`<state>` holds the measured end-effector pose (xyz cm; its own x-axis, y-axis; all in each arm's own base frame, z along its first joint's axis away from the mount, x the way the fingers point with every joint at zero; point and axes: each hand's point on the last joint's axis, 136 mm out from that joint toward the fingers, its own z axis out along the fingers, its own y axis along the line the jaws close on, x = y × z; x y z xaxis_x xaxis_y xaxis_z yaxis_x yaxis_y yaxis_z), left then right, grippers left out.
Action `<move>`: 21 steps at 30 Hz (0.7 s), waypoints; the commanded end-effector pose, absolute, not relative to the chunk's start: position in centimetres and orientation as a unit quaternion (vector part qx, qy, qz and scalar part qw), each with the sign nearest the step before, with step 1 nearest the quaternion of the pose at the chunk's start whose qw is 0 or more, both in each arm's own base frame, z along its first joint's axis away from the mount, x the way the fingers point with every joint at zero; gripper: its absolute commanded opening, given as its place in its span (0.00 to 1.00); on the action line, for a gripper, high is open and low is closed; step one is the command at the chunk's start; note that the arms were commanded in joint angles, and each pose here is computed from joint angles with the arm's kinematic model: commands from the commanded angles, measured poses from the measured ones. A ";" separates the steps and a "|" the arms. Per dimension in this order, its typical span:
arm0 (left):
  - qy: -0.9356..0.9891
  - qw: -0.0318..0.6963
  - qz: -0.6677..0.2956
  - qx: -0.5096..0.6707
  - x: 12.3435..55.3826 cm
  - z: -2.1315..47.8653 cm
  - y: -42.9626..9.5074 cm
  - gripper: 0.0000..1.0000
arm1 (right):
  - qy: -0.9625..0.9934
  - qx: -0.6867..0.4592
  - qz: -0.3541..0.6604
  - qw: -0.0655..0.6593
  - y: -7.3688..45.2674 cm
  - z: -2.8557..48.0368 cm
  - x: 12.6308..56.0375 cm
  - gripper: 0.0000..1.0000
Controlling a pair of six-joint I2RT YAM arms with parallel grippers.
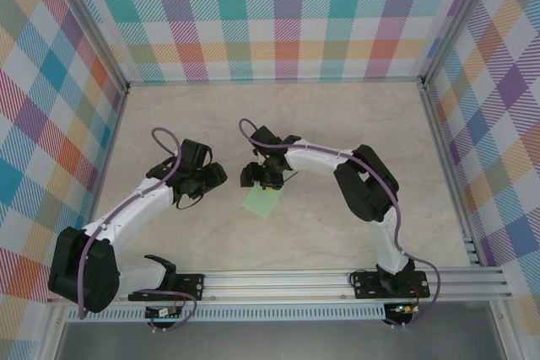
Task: Fold a paper plane with a square sheet of paper (pick it up from the middle)
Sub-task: Move the paper to the center of the table.
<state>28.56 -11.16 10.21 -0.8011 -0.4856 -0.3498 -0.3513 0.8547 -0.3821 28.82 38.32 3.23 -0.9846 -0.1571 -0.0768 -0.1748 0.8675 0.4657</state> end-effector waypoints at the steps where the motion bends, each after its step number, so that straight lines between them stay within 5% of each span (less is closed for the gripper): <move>1: 0.939 0.206 -0.156 -0.226 27.9 9.6 -11.2 0.64 | 0.962 -0.166 0.218 -0.007 36.9 1.9 27.0 0.67; 9: 0.942 0.199 -0.178 -0.205 27.8 9.7 -12.2 0.66 | 0.930 -0.299 0.210 -0.044 32.5 1.1 23.3 0.68; 13: 0.938 0.197 -0.209 -0.192 28.1 10.0 -13.3 0.67 | 0.921 -0.309 0.237 -0.002 32.7 4.4 24.1 0.69; 21: 0.925 0.190 -0.297 -0.144 28.3 11.2 -17.4 0.68 | 0.959 -0.064 0.260 0.094 29.9 11.0 26.3 0.75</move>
